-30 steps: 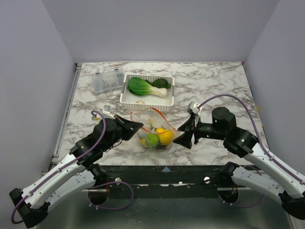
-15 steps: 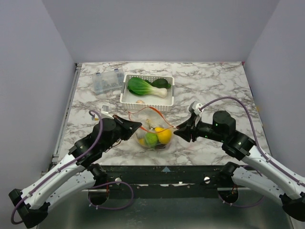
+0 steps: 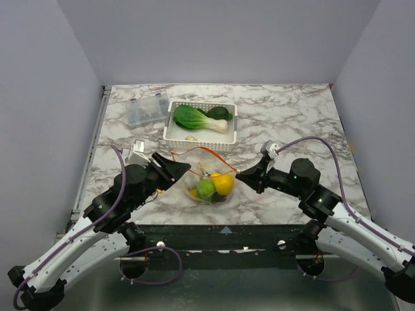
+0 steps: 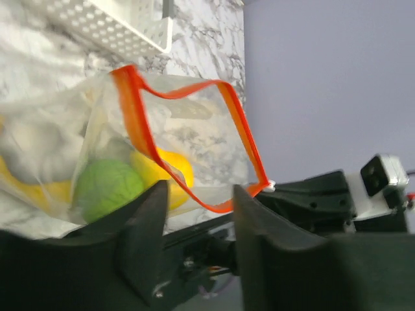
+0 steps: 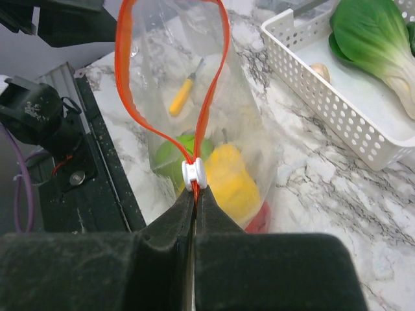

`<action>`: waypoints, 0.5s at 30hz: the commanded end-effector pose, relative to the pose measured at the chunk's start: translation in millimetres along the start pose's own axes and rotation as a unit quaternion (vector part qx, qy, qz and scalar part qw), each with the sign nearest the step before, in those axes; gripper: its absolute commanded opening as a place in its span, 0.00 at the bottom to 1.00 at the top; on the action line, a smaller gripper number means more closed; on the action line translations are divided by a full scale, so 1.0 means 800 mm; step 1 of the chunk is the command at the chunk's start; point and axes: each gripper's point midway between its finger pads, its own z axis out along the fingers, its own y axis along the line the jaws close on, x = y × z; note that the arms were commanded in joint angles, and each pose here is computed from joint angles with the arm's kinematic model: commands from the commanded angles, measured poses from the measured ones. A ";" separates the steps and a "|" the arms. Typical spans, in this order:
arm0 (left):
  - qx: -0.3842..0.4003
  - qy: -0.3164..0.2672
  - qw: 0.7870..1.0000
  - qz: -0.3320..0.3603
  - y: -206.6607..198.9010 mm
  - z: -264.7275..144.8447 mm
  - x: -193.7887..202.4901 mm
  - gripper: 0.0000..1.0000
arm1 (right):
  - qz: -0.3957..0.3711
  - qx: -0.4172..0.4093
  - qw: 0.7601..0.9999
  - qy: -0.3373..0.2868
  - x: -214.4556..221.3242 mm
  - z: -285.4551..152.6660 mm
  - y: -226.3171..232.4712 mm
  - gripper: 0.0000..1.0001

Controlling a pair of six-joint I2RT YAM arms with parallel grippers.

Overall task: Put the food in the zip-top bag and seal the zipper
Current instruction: Zip the zipper food storage bag at the center of the board.

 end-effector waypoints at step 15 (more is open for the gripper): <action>0.317 0.274 0.685 0.596 -0.123 -0.031 0.104 0.73 | 0.016 -0.084 0.996 -0.037 -0.039 0.008 0.040 0.01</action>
